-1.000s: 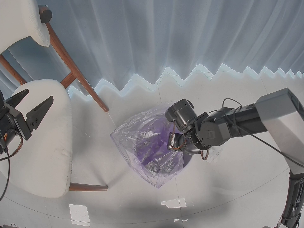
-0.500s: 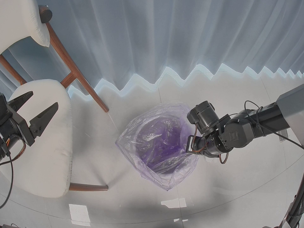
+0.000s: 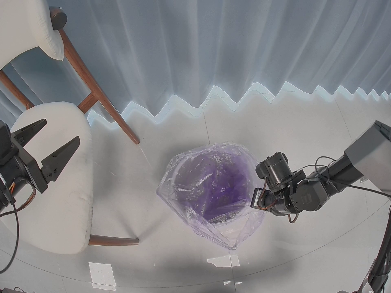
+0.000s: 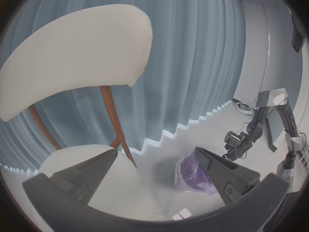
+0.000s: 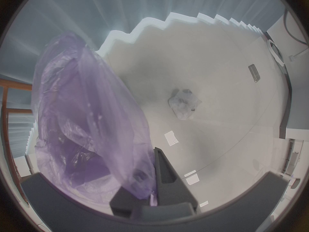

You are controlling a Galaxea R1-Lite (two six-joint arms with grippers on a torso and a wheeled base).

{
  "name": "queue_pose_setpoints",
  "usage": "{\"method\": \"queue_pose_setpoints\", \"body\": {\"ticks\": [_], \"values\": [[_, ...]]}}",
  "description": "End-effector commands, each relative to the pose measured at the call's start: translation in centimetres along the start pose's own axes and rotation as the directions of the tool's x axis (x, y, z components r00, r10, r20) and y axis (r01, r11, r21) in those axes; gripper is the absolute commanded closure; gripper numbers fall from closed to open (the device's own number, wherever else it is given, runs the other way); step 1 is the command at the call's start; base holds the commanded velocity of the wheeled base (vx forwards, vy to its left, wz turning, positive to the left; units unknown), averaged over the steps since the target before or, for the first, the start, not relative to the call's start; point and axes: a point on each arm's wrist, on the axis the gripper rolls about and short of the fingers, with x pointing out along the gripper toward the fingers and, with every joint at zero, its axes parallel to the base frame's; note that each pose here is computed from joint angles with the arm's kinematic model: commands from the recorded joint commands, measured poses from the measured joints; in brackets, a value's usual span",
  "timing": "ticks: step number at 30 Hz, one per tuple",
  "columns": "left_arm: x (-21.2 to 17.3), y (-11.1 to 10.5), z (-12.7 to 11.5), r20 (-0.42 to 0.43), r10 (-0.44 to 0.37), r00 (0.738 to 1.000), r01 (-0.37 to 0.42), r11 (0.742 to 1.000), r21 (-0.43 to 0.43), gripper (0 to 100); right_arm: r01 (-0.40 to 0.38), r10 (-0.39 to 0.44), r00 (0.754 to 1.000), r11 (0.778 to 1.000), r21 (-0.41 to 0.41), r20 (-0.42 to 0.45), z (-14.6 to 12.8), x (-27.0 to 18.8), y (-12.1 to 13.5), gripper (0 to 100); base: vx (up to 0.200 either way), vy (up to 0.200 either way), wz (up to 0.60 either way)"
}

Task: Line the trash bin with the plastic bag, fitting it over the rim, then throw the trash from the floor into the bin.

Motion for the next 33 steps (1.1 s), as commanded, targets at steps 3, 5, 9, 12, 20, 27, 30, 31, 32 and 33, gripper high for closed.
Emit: {"method": "queue_pose_setpoints", "body": {"ticks": [3, 5, 9, 12, 20, 27, 30, 31, 32, 33], "values": [[-0.1, -0.4, -0.3, -0.004, -0.025, 1.0, 0.025, 0.999, 0.048, 0, 0.035, -0.035, 0.999, 0.999, 0.015, -0.033, -0.7, 2.5, -1.2, 100, 0.0, 0.0, 0.0], [-0.1, -0.6, -0.2, 0.001, -0.036, 0.999, 0.036, 0.998, 0.054, 0, 0.029, -0.028, 0.999, 0.999, 0.025, -0.024, -0.7, 3.1, -1.3, 100, 0.0, 0.0, 0.0], [-0.2, -0.8, 0.0, 0.01, -0.044, 0.999, 0.043, 0.998, 0.054, 0, 0.007, -0.008, 1.0, 0.999, 0.047, 0.012, -0.4, 4.3, -1.3, 100, 0.0, 0.0, 0.0], [-0.1, -0.8, 0.0, 0.01, -0.041, 0.999, 0.04, 0.998, 0.054, 0, -0.006, 0.004, 0.999, 0.998, 0.058, 0.032, -0.5, 5.3, -1.2, 100, 0.0, 0.0, 0.0], [0.2, -0.7, 0.7, 0.024, -0.037, 0.999, 0.035, 0.998, 0.059, 0, -0.062, 0.06, 0.998, 0.996, 0.061, 0.023, -0.4, 3.9, -1.5, 0, 0.0, 0.0, 0.0], [0.0, -0.6, 1.1, 0.041, -0.034, 0.999, 0.031, 0.998, 0.06, 0, -0.086, 0.083, 0.995, 0.995, 0.051, 0.052, 0.2, 0.3, -2.4, 0, 0.0, 0.0, 0.0], [-0.1, -0.6, 1.1, 0.043, -0.037, 0.998, 0.034, 0.998, 0.061, 0, -0.08, 0.079, 0.996, 0.997, 0.013, 0.051, -0.2, -1.2, -3.5, 0, 0.0, 0.0, 0.0], [-0.1, -0.7, 1.1, 0.046, -0.042, 0.998, 0.039, 0.997, 0.061, 0, -0.08, 0.08, 0.996, 0.997, 0.001, 0.048, -0.4, -1.7, -3.8, 0, 0.0, 0.0, 0.0], [-0.2, -0.8, 1.2, 0.05, -0.051, 0.997, 0.048, 0.997, 0.062, 0, -0.078, 0.078, 0.996, 0.997, -0.004, 0.048, -0.6, -2.1, -4.2, 0, 0.0, 0.0, 0.0], [-0.3, -0.9, 1.3, 0.057, -0.065, 0.996, 0.062, 0.996, 0.057, 0, -0.079, 0.079, 0.996, 0.997, -0.005, 0.049, -0.7, -2.6, -4.4, 0, 0.0, 0.0, 0.0]]}}
